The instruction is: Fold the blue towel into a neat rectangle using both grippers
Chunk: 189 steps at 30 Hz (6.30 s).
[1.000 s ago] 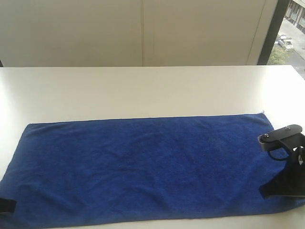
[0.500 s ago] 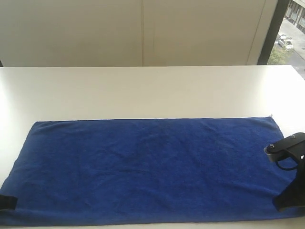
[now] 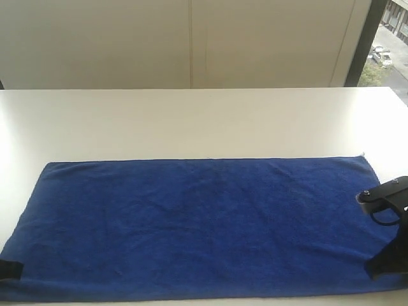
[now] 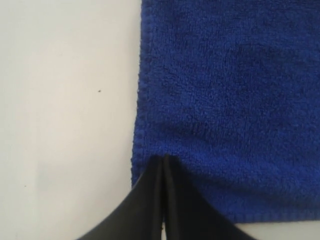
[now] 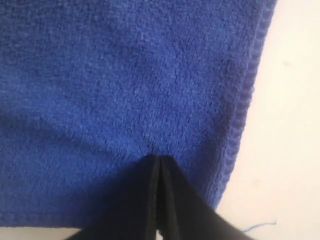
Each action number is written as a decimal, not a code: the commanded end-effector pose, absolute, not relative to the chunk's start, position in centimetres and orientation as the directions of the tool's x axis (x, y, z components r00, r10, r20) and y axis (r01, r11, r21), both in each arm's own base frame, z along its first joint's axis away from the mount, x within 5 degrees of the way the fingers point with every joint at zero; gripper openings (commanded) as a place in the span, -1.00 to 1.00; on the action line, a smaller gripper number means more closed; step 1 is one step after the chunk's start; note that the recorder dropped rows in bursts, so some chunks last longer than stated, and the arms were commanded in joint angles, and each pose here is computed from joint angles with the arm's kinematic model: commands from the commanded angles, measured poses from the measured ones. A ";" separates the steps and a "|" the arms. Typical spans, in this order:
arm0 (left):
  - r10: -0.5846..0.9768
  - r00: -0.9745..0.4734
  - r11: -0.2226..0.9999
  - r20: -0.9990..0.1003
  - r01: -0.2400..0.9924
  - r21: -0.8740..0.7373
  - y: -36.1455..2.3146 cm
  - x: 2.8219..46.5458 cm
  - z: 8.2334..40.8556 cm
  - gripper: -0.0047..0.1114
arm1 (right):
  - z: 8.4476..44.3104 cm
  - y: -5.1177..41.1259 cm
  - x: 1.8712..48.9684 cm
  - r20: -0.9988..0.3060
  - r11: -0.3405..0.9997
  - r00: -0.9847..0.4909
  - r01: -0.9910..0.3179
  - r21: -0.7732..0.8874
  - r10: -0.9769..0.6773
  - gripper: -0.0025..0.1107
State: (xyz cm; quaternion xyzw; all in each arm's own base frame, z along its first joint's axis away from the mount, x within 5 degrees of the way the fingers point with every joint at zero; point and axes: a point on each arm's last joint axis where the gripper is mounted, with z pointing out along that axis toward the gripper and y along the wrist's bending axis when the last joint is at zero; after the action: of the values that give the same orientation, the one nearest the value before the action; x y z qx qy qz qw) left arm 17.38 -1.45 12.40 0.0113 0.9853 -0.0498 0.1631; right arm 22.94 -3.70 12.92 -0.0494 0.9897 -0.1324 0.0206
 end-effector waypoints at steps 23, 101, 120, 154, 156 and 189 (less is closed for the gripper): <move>-0.048 -0.745 0.989 -0.665 0.060 -0.138 -1.7 14.5 19.1 -0.92 | 17.7 -3.9 23.7 -0.165 0.960 -0.986 0.014 -0.279 -0.034 -0.96; 0.256 -0.851 0.948 -0.458 0.313 -0.051 -2.8 28.8 23.7 -0.92 | 26.5 -3.6 22.2 -0.465 0.962 -0.885 0.136 -0.236 0.011 -0.96; 0.311 -0.879 0.933 -0.361 0.355 -0.062 -3.2 39.6 16.3 -0.92 | 28.1 -3.4 21.2 -0.541 0.964 -0.841 0.153 -0.218 0.012 -0.96; 0.292 -0.830 0.919 -0.475 0.382 -0.101 -5.2 42.2 14.5 -0.92 | 28.2 -3.4 21.4 -0.553 0.965 -0.833 0.144 -0.220 -0.002 -0.96; 0.301 -0.838 0.910 -0.454 0.395 -0.125 -5.4 42.2 14.9 -0.92 | 28.2 -3.4 21.4 -0.556 0.965 -0.831 0.141 -0.220 -0.005 -0.96; 0.018 -0.621 0.955 -0.784 0.244 -0.171 -3.1 12.4 23.8 -0.92 | 18.3 -9.6 27.9 -0.319 0.987 -0.937 0.158 -0.030 0.140 -0.15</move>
State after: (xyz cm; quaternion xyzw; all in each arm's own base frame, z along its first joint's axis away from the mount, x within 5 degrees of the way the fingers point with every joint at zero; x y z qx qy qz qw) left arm 12.52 -3.05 24.00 0.0901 0.8939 -0.1201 0.4223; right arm 27.28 -9.04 19.16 0.0812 0.9835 -0.0219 0.1600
